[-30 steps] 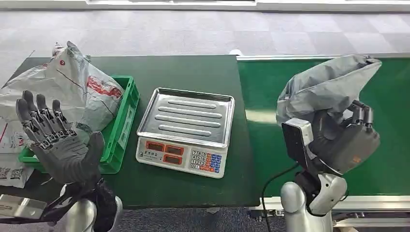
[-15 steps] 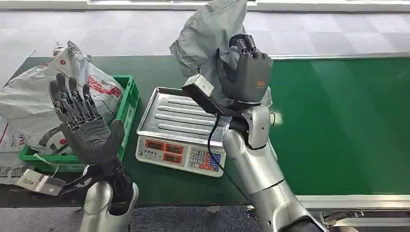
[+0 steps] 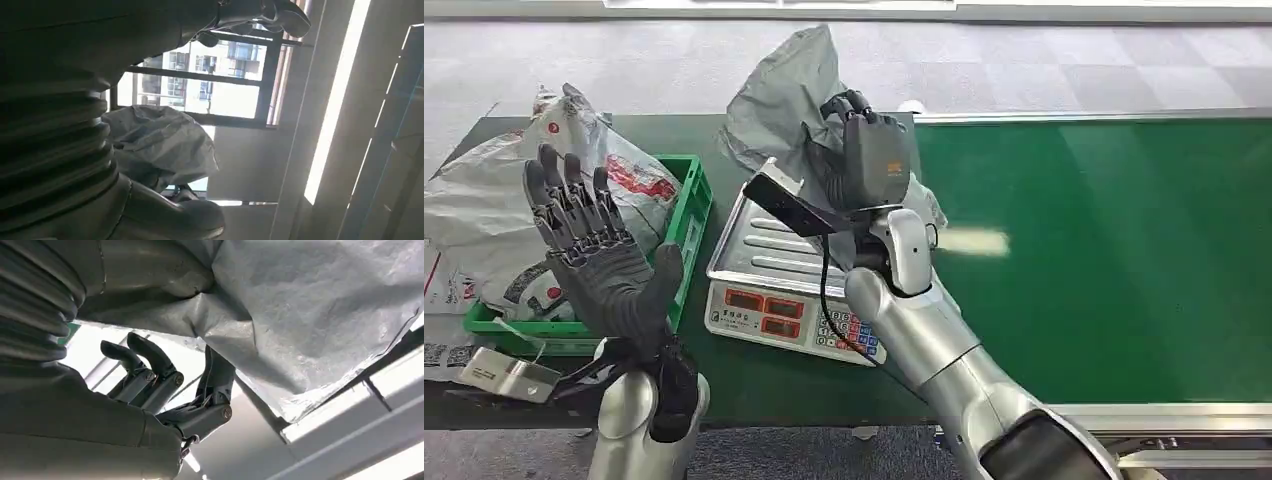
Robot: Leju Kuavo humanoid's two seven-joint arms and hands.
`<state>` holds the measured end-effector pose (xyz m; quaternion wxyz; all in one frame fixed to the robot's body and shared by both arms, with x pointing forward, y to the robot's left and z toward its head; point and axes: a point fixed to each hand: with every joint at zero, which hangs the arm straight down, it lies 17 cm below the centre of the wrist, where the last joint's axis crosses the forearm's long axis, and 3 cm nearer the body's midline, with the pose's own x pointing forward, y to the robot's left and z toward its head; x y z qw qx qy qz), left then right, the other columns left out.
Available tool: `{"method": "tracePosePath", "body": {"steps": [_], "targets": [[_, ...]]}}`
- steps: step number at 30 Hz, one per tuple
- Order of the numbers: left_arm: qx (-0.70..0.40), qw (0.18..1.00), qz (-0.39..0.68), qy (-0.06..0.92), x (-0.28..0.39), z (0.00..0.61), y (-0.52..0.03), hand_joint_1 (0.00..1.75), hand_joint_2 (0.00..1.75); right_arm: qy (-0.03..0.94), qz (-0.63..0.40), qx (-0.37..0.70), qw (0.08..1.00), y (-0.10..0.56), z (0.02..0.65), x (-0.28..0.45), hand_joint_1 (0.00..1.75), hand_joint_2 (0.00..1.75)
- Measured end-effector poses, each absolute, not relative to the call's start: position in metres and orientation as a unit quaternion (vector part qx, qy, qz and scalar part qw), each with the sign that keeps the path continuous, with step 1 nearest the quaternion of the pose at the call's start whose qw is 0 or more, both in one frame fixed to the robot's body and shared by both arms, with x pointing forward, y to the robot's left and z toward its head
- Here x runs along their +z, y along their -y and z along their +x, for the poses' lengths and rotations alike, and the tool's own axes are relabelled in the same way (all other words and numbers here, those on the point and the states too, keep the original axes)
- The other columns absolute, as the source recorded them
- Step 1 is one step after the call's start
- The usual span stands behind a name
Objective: Moved the parcel from conveyor to table for the left to box.
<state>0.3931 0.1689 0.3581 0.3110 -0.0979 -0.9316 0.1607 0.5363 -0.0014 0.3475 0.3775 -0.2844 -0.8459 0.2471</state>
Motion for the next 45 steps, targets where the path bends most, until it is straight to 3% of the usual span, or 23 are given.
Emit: {"method": "tracePosePath", "body": {"steps": [1,2,3,4,8,17,29,34,35,41,45], "targets": [[0.161,0.311,-0.097,0.932,0.358,0.393,-0.170,0.00,1.75,0.844,-0.281,0.255,0.380,-0.003,0.537,0.345,1.75,1.75],[0.161,0.310,-0.096,0.932,0.358,0.393,-0.170,0.00,1.75,0.843,-0.279,0.261,0.379,-0.007,0.537,0.343,0.24,1.75],[0.161,0.310,-0.095,0.932,0.359,0.393,-0.171,0.00,1.75,0.841,-0.278,0.269,0.378,-0.011,0.537,0.341,0.00,1.75],[0.161,0.309,-0.095,0.932,0.359,0.392,-0.171,0.00,1.75,0.840,-0.275,0.276,0.379,-0.015,0.537,0.340,0.00,0.00],[0.156,0.307,-0.088,0.935,0.360,0.392,-0.172,0.00,1.75,0.810,-0.217,0.334,0.431,-0.040,0.542,0.305,0.00,0.00],[0.160,0.301,-0.065,0.938,0.360,0.389,-0.186,0.00,1.75,0.795,-0.185,0.363,0.450,-0.060,0.539,0.287,0.00,0.00],[0.158,0.299,-0.055,0.940,0.360,0.387,-0.192,0.00,1.75,0.782,-0.246,0.358,0.447,-0.045,0.547,0.284,0.00,0.00],[0.157,0.302,-0.050,0.939,0.357,0.387,-0.192,0.00,1.75,0.832,-0.290,0.300,0.365,-0.033,0.531,0.324,0.00,0.00],[0.154,0.307,-0.046,0.938,0.355,0.388,-0.192,0.00,1.75,0.862,-0.280,0.264,0.331,-0.028,0.516,0.347,0.00,1.75],[0.113,0.323,0.029,0.939,0.348,0.393,-0.191,0.00,1.75,0.943,-0.257,0.005,0.211,0.097,0.433,0.456,0.00,1.75],[0.067,0.333,0.091,0.936,0.343,0.405,-0.187,0.00,1.75,0.941,-0.275,-0.141,0.135,0.200,0.364,0.480,0.00,1.75]]}}
